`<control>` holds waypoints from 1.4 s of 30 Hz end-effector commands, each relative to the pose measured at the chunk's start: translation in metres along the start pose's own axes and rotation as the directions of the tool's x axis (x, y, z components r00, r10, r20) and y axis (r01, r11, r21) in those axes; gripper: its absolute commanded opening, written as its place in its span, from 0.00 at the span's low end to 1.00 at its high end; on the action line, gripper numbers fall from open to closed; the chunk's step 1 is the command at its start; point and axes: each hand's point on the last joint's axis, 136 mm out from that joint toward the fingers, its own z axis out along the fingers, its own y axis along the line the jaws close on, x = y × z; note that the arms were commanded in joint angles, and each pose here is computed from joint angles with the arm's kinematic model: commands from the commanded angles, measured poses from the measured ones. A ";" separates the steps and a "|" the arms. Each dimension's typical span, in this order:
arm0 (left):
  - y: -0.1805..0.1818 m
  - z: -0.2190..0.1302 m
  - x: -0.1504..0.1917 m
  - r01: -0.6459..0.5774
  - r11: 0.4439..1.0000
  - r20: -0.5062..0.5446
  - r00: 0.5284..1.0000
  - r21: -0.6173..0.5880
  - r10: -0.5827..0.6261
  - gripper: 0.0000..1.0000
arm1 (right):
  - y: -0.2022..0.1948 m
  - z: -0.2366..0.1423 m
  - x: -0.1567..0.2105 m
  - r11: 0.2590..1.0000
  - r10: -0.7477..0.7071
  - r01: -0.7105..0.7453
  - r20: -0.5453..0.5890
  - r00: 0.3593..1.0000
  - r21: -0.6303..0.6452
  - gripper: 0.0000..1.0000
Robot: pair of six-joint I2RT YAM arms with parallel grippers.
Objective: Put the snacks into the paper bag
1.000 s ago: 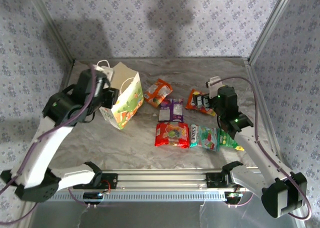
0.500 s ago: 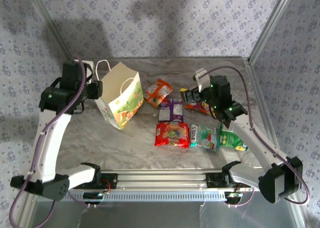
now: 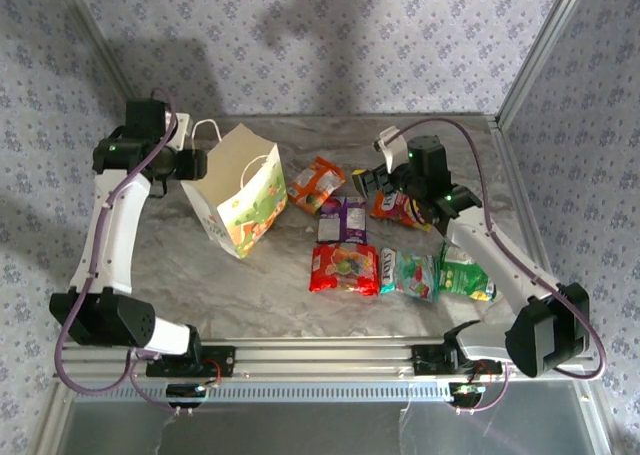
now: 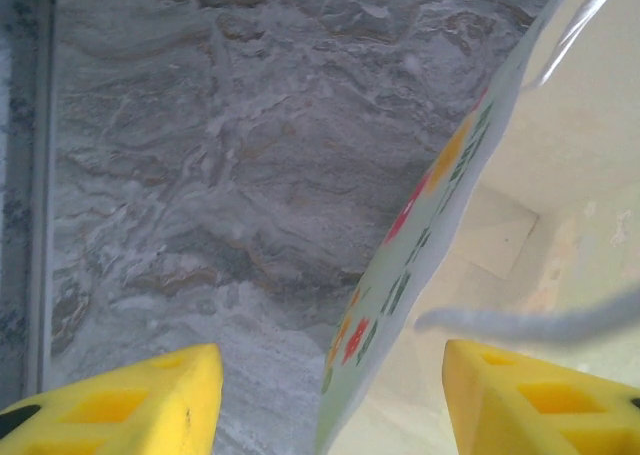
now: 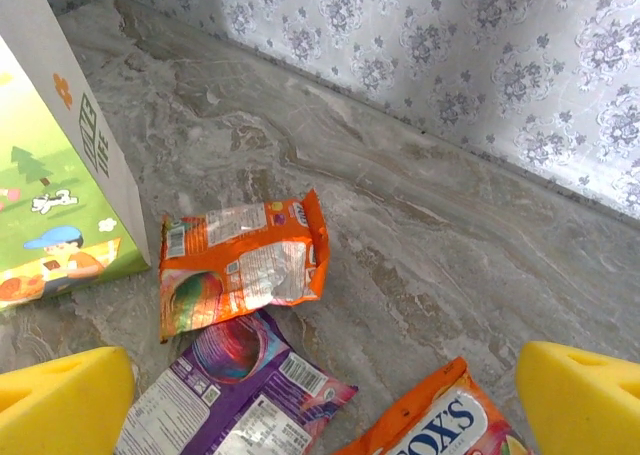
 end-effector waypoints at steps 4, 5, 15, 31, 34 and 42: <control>-0.014 0.001 -0.020 -0.099 0.992 0.058 0.994 0.083 0.095 0.59 | 0.001 0.000 -0.018 1.000 -0.017 0.017 0.032 0.999 -0.007 1.00; -0.015 0.001 -0.022 -0.105 0.991 0.060 0.993 0.087 0.100 0.59 | 0.001 0.000 -0.018 1.000 -0.017 0.018 0.033 0.999 -0.004 1.00; -0.012 0.026 -0.015 -0.101 0.991 -0.015 0.995 0.086 0.102 0.54 | -0.028 -0.007 -0.025 0.989 0.064 -0.073 0.074 0.995 0.132 1.00; -0.018 0.023 -0.015 -0.087 0.989 -0.014 0.996 0.119 0.089 0.29 | -0.050 -0.020 -0.003 0.970 0.191 -0.195 0.040 0.981 0.142 1.00; -0.021 0.019 -0.012 -0.087 0.987 -0.028 0.995 0.133 0.092 0.28 | -0.050 -0.021 -0.001 0.972 0.186 -0.187 0.026 0.982 0.143 1.00; -0.028 0.014 0.012 -0.062 0.984 -0.089 0.993 0.170 0.078 0.18 | -0.051 -0.027 0.004 0.970 0.179 -0.180 0.017 0.984 0.164 1.00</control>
